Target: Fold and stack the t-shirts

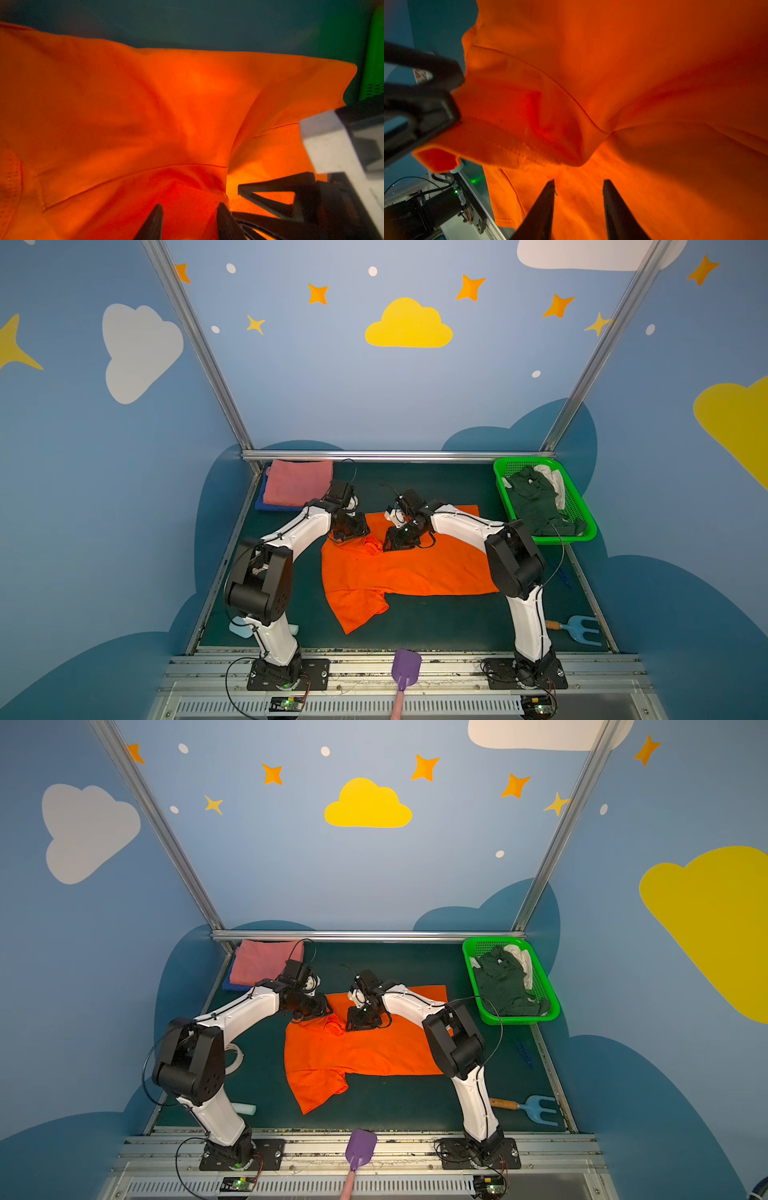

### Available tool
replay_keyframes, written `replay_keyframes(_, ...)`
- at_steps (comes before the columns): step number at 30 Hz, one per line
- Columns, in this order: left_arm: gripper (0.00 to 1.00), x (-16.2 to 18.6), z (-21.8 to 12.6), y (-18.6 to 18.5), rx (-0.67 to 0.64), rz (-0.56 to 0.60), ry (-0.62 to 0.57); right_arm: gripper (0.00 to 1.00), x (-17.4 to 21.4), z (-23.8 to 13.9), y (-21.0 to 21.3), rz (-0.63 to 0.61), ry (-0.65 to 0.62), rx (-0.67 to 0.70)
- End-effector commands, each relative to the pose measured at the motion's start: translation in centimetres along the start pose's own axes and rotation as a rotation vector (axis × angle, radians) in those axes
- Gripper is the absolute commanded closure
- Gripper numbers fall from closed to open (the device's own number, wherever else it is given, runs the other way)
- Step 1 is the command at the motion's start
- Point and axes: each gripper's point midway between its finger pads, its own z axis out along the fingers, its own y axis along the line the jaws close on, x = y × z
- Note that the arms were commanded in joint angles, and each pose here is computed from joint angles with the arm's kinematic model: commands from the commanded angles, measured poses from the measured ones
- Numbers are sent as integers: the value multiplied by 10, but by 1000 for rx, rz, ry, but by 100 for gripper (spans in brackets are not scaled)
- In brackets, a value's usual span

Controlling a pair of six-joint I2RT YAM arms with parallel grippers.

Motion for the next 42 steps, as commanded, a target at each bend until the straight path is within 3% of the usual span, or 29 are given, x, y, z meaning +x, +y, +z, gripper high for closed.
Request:
replay_keyframes(1,57,24,-3,5,-12,-18,57,57,-9,-12,18,-27,-50,-9)
replay_keyframes(6,54,47,0,23,-56,-54,81,51,-7,-1,29,-67,-41,33)
replay_keyframes(12,52,51,-2,24,-54,-69,70,46,-15,7,36,-84,-90,88)
replay_keyframes(27,54,72,13,44,-97,-118,119,46,-40,8,1,-95,-177,389)
replay_keyframes(42,55,94,30,76,-215,-191,206,39,-17,-37,-18,-201,-214,737)
